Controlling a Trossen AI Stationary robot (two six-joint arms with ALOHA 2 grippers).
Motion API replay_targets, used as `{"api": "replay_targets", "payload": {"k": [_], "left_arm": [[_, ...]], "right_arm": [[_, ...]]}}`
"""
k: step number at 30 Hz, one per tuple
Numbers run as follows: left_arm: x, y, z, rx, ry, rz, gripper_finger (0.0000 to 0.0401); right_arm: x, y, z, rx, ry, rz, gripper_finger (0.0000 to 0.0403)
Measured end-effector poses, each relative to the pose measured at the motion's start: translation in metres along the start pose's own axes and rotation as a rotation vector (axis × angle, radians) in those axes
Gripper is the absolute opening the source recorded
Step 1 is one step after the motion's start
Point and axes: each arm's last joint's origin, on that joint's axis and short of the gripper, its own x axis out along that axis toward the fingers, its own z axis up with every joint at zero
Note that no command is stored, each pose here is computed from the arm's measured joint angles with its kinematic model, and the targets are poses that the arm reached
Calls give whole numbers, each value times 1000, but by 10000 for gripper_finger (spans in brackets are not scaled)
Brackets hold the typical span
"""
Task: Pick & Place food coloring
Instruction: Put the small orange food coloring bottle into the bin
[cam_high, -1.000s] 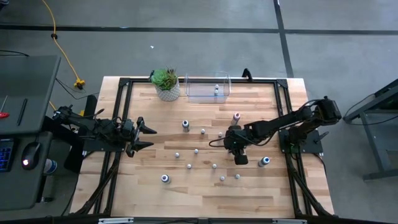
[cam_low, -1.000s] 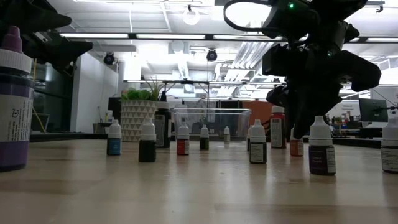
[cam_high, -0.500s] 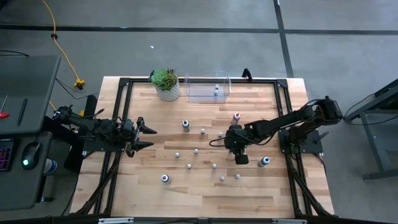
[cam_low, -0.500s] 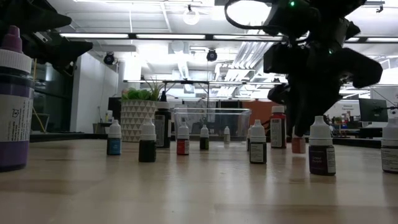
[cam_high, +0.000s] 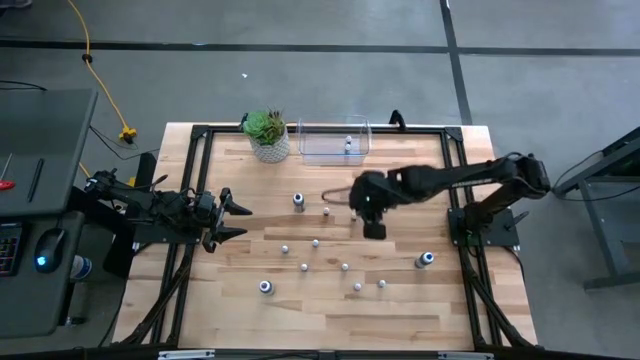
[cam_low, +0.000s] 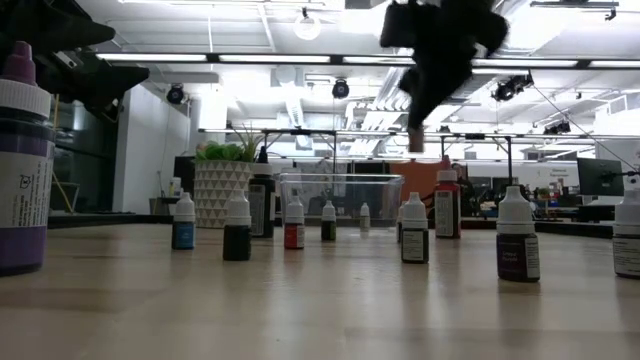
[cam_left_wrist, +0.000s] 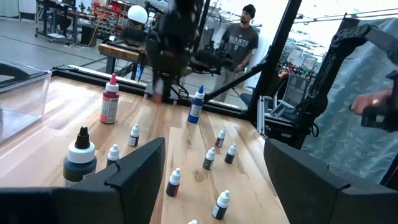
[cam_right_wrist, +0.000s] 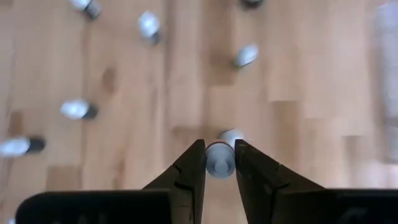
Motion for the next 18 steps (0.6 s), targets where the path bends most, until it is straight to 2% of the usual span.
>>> {"api": "replay_targets", "payload": {"k": [10, 18], "left_arm": [[0, 0, 0, 0, 0, 0, 271], [0, 0, 0, 0, 0, 0, 271]], "right_arm": [[-42, -36, 35, 109, -147, -84, 71], [-51, -70, 59, 232, -198, -135, 71]]}}
